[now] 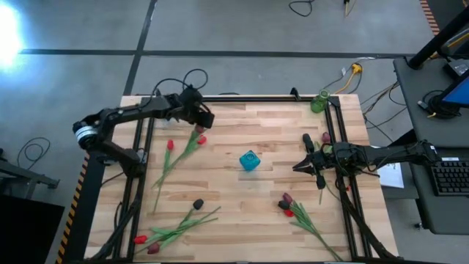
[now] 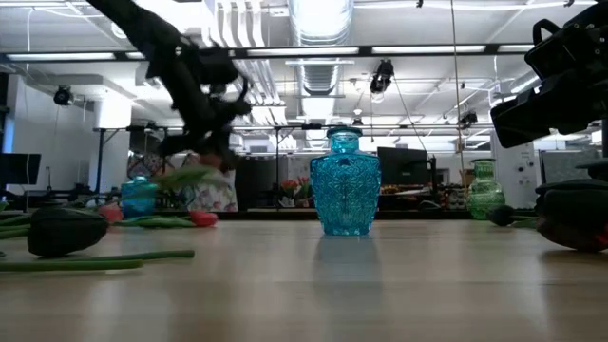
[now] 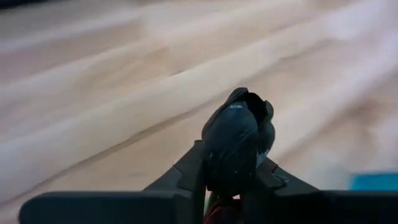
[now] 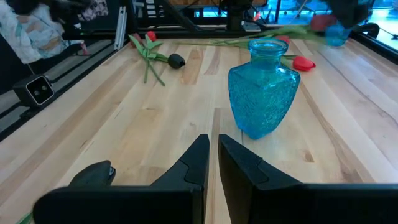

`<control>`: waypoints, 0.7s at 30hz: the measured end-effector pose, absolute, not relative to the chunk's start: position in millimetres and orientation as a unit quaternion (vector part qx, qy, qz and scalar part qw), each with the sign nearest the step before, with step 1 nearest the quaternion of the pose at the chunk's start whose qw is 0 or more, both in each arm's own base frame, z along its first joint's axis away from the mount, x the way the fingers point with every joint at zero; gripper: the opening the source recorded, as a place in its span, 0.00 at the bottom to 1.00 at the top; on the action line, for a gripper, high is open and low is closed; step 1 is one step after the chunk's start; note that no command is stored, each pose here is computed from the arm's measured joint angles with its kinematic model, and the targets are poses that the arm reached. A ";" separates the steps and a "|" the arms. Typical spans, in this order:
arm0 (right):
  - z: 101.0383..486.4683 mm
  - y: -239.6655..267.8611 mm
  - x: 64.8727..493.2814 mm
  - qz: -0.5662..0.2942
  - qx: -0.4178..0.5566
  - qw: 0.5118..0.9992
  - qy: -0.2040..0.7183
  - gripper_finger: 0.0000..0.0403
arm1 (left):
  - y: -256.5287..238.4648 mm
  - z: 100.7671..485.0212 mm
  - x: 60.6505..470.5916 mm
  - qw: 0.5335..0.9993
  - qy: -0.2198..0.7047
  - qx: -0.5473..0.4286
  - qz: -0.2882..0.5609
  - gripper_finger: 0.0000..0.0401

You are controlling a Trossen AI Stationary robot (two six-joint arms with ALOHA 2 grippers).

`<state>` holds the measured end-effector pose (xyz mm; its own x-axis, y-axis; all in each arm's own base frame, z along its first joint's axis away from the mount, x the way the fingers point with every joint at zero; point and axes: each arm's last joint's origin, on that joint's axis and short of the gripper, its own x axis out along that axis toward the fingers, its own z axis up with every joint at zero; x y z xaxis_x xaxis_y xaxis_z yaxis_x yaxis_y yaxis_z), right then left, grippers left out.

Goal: Sort flowers into vase by color
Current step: Put the black flower into the right blue vase

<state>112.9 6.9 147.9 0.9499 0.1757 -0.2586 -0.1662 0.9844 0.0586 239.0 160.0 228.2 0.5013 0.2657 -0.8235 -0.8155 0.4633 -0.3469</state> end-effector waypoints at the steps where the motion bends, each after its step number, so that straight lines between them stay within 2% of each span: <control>1: 147.9 6.9 112.9 0.087 0.018 0.987 0.133 0.07 | 150.9 237.0 242.3 0.792 0.351 -0.374 0.332 0.14; 5: 147.9 6.9 112.9 0.087 0.018 0.987 0.133 0.07 | 103.7 272.1 244.8 0.844 0.314 -0.335 0.279 0.14; 8: 147.9 6.9 112.9 0.087 0.018 0.987 0.133 0.07 | 73.5 294.8 235.8 0.860 0.272 -0.330 0.278 0.14; 14: 147.9 6.9 112.9 0.087 0.018 0.987 0.133 0.07 | 64.6 294.8 218.4 0.829 0.270 -0.331 0.362 0.23; 21: 147.9 6.9 112.9 0.087 0.018 0.987 0.133 0.07 | 76.0 254.4 242.3 0.792 0.344 -0.323 0.386 0.37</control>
